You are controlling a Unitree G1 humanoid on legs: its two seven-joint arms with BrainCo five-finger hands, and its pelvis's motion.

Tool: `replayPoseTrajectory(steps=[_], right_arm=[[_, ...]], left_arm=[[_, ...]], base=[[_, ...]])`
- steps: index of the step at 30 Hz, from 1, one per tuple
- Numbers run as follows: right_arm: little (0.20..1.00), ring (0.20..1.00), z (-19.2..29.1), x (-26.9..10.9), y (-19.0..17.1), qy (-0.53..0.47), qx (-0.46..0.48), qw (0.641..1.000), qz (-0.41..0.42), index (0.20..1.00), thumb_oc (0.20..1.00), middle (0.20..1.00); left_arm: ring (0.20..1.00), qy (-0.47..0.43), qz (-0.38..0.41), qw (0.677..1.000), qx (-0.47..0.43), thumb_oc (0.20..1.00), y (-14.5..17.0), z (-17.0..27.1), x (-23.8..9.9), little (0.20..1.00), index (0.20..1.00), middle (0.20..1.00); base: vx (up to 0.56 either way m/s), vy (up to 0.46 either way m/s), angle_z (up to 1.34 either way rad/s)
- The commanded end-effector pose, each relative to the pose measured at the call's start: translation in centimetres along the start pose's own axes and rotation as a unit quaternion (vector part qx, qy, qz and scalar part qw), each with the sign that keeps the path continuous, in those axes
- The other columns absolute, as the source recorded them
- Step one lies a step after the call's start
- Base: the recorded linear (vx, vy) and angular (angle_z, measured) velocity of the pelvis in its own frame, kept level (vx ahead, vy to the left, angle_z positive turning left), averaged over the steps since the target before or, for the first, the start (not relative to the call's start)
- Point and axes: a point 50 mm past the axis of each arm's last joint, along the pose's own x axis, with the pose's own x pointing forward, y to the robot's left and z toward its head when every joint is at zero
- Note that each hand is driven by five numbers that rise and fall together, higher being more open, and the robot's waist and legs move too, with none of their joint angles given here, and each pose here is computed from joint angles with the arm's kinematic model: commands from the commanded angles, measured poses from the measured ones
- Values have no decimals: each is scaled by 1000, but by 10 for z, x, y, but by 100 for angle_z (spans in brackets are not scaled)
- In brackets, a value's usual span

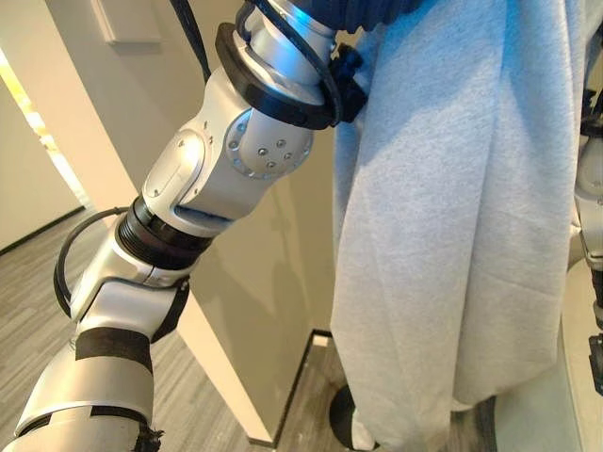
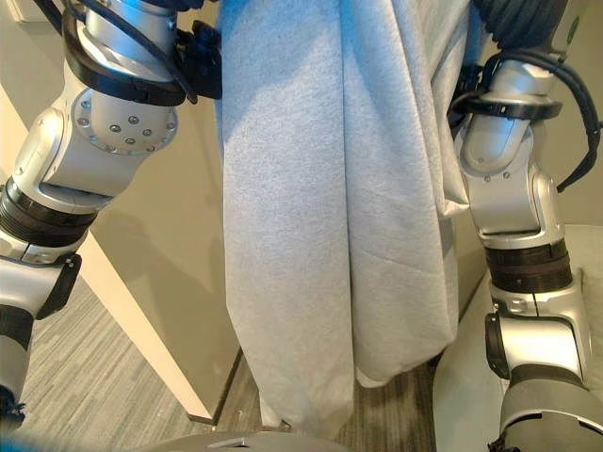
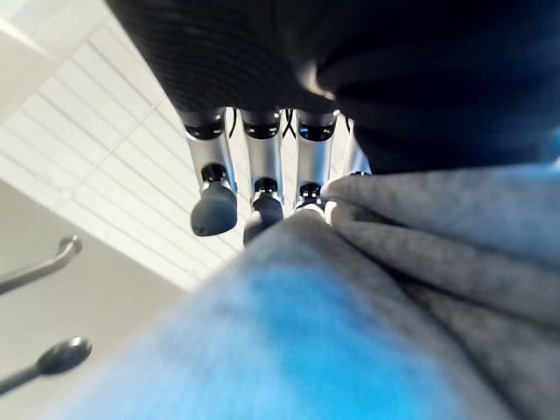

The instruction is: Hang the clothes on the sofa on the clothes rack.

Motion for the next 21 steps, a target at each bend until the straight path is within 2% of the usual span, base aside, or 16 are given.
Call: replayPoseTrajectory(steps=[1, 9, 15, 21], right_arm=[[200, 200, -2, 34, -10, -1, -24, 999, -24, 200, 200, 200], [200, 200, -20, 67, 22, 60, -55, 996, 48, 200, 200, 200], [200, 200, -26, 85, 52, 103, -92, 983, 124, 200, 200, 200], [200, 200, -22, 93, 71, 132, -107, 972, 165, 200, 200, 200]], left_arm=[[200, 28, -8, 997, 72, 200, 0, -24, 10, 200, 200, 200], [200, 98, -40, 986, 132, 200, -7, -66, 19, 200, 200, 200], [200, 192, -102, 955, 202, 200, -12, -115, 5, 200, 200, 200], [200, 245, -142, 928, 243, 200, -19, -139, -3, 200, 200, 200]], base=[[0, 0, 0], [1, -3, 2], [-5, -10, 8], [-14, -12, 6]])
